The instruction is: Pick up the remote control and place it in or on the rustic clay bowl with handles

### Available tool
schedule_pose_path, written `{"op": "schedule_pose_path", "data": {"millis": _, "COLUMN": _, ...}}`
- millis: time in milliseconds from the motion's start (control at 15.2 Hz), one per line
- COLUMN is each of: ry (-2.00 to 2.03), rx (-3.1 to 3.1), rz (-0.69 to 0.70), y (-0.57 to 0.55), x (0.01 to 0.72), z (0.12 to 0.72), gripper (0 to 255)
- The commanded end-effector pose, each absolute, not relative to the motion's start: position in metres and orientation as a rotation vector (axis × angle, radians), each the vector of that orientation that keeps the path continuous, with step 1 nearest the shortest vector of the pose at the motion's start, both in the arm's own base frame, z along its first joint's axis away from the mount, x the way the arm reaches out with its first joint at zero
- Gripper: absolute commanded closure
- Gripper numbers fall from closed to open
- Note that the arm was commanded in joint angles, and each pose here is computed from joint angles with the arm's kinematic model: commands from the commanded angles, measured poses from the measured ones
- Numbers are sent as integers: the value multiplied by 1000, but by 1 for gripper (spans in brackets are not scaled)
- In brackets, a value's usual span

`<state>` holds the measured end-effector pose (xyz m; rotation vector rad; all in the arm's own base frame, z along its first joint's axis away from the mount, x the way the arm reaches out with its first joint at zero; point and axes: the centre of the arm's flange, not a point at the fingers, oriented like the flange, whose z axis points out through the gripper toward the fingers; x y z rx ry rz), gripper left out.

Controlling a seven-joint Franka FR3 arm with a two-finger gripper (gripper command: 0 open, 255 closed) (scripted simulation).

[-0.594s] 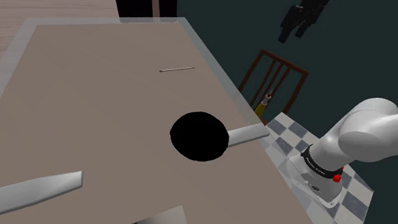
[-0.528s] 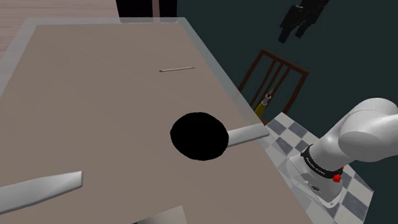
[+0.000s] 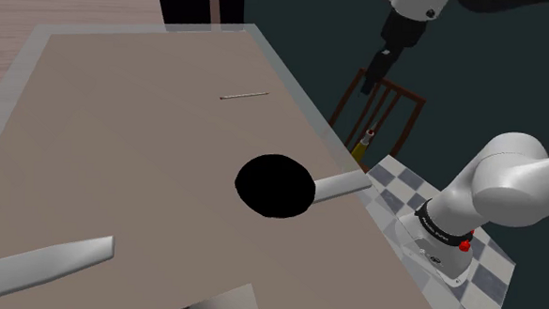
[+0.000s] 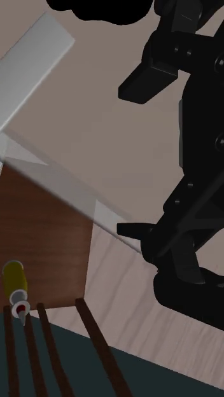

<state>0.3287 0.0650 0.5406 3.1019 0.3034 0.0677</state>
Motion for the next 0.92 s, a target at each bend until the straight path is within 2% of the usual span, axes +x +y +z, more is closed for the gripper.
{"op": "schedule_pose_path", "data": {"millis": 0, "ry": 447, "rx": 3085, "rz": 64, "y": 84, "x": 325, "z": 522, "gripper": 0}}
{"op": "schedule_pose_path", "data": {"millis": 858, "ry": 1316, "rx": 2832, "rz": 28, "y": 184, "x": 269, "z": 399, "gripper": 0}}
